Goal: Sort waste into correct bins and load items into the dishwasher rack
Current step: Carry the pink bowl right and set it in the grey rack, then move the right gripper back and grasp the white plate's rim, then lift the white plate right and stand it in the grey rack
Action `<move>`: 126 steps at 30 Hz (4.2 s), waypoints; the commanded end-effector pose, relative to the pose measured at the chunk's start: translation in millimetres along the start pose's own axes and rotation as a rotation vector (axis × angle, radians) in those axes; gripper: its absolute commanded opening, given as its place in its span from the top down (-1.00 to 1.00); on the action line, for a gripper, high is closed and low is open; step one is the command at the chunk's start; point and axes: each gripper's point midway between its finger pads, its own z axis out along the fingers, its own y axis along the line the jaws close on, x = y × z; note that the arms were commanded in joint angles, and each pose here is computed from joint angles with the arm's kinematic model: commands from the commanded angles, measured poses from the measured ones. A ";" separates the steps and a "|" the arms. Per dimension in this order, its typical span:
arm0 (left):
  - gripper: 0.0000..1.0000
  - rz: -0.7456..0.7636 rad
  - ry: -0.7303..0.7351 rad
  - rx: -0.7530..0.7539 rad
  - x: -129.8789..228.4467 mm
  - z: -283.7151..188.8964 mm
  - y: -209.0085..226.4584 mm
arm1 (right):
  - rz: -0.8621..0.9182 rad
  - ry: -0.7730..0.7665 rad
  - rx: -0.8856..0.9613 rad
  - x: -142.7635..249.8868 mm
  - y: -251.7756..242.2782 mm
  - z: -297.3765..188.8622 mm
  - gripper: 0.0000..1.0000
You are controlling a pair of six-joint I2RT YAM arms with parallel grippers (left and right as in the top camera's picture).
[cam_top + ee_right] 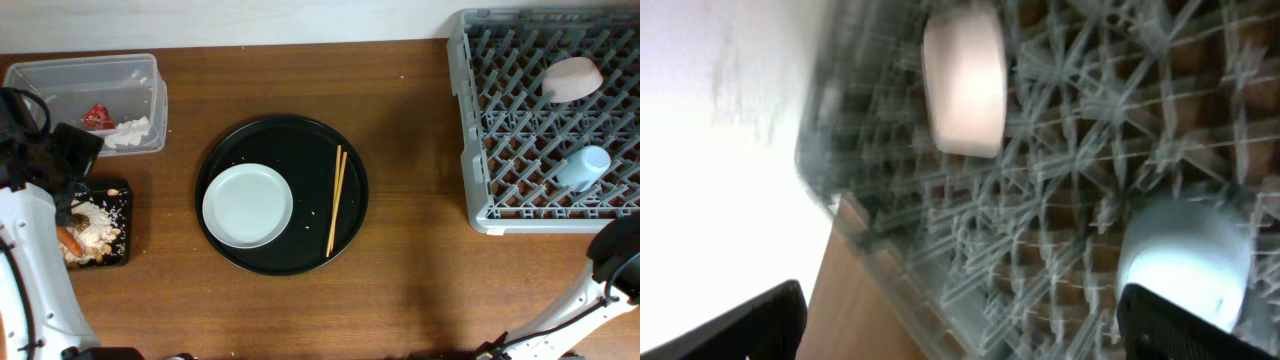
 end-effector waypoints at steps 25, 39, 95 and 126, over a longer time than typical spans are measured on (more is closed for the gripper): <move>-0.98 -0.010 -0.006 -0.015 -1.2 1.2 3.1 | -1.145 0.437 0.238 500.9 150.4 107.6 -0.97; -0.99 -0.010 -0.006 -0.015 -1.1 1.3 3.1 | -1.217 0.572 0.374 584.6 83.0 216.9 -0.45; -0.98 -0.010 -0.006 -0.015 -1.2 1.2 3.1 | -0.870 -0.355 0.683 142.1 139.1 35.5 0.92; -0.98 -0.010 -0.006 -0.015 -1.2 1.2 3.1 | -0.880 -0.458 0.688 -14.4 93.4 106.7 0.92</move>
